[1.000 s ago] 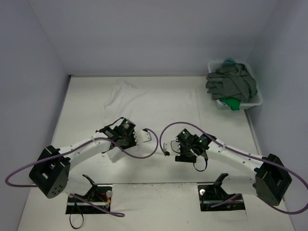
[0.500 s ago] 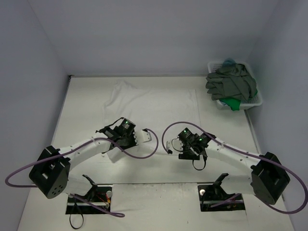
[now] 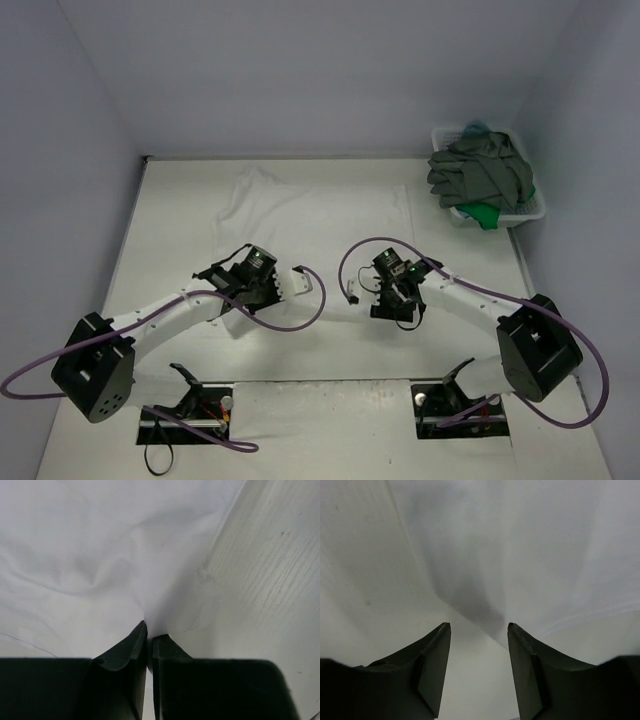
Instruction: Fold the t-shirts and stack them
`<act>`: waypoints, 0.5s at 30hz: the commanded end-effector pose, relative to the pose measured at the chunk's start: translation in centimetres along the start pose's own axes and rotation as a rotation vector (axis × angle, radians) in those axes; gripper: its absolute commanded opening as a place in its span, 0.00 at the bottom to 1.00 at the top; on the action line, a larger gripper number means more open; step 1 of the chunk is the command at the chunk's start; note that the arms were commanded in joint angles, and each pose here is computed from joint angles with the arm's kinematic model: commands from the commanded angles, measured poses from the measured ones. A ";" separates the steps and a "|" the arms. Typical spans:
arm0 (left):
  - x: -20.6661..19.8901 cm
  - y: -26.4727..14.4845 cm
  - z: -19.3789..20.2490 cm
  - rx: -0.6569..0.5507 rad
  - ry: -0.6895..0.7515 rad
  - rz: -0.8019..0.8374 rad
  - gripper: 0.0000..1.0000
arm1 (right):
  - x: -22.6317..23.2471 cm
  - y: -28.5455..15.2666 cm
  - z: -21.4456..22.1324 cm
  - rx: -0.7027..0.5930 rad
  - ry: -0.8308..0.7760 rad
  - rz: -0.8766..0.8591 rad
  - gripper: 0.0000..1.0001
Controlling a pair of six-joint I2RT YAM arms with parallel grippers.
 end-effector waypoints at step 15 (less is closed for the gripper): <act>0.4 -0.7 -0.6 -0.050 -0.015 -0.016 0.03 | -1.3 1.0 -0.7 0.076 -0.062 -0.025 0.48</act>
Point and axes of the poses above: each gripper's point midway between its finger pads, its own y axis out along the fingers, its own x axis along the line the jaws close on, z = x × y, the point moved 9 cm from there along -y, back along the fingers, and after that the axes turned 5 degrees about y, right-handed, at the moved point
